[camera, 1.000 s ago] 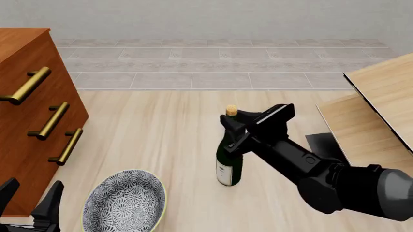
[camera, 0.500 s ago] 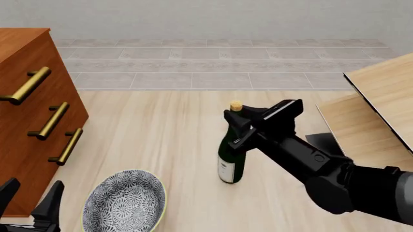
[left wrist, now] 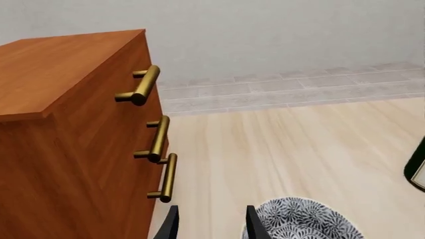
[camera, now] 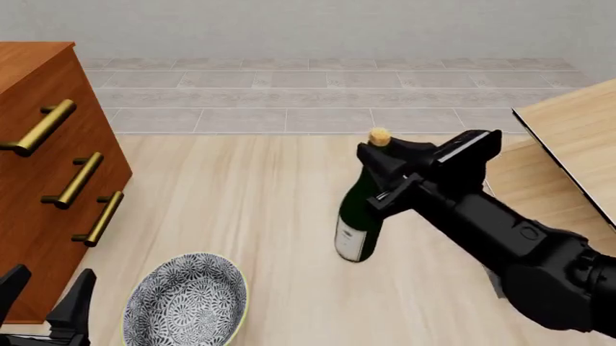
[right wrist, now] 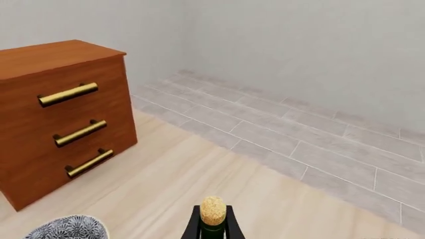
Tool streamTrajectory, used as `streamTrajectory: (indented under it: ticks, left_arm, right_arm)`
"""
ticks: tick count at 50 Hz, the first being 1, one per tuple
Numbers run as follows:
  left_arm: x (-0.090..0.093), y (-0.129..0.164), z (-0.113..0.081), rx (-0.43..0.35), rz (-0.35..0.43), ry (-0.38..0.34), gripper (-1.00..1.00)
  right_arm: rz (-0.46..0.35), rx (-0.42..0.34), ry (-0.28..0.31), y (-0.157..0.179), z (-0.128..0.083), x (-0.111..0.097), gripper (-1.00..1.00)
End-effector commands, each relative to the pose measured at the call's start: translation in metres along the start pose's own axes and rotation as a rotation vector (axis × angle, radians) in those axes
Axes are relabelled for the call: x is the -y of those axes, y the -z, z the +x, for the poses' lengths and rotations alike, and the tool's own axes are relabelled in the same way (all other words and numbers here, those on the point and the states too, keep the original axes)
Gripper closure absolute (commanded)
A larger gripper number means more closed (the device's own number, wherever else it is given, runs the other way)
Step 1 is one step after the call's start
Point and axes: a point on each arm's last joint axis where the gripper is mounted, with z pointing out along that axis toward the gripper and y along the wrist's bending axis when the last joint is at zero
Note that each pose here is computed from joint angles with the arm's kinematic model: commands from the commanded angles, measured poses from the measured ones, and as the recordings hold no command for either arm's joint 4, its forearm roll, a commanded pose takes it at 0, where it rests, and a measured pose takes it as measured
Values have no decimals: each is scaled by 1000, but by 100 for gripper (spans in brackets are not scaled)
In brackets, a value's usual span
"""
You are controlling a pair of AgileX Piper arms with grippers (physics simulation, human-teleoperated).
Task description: Put the wine bottle on the wine rack.
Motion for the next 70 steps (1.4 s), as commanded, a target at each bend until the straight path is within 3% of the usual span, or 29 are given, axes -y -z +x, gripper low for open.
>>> streamTrajectory:
  ticks: [1, 18, 19, 28, 40, 42, 48, 51, 62, 70]
  left_arm:
    - [0, 0, 0, 1, 6, 5, -100]
    - [1, 0, 0, 5, 10, 11, -100]
    - [1, 0, 0, 5, 11, 11, -100]
    - [1, 0, -1, 9, 13, 14, -100]
    - [1, 0, -1, 11, 12, 14, -100]
    - [1, 0, -1, 14, 13, 16, -100]
    - [1, 0, -2, 19, 17, 19, -100]
    - [1, 0, -2, 19, 17, 20, -100]
    - [1, 0, -2, 17, 15, 14, -100]
    - [1, 0, -2, 18, 18, 17, -100]
  right_arm:
    - [27, 35, -8, 15, -21, 7, 100]
    - [84, 54, -5, 31, -38, 19, 100]
    - [110, 56, -27, 33, -39, 25, 100]
    - [124, 58, 11, 37, -48, 28, 100]
    - [162, 55, 5, 44, -62, 35, 100]
    - [188, 65, -22, 48, -65, 40, 100]
    - [215, 69, -24, 54, -72, 45, 100]
    - [267, 72, -8, 60, -77, 54, 100]
    - [318, 93, -48, 73, -91, 61, 100]
    - [378, 86, -41, 82, -102, 70, 100]
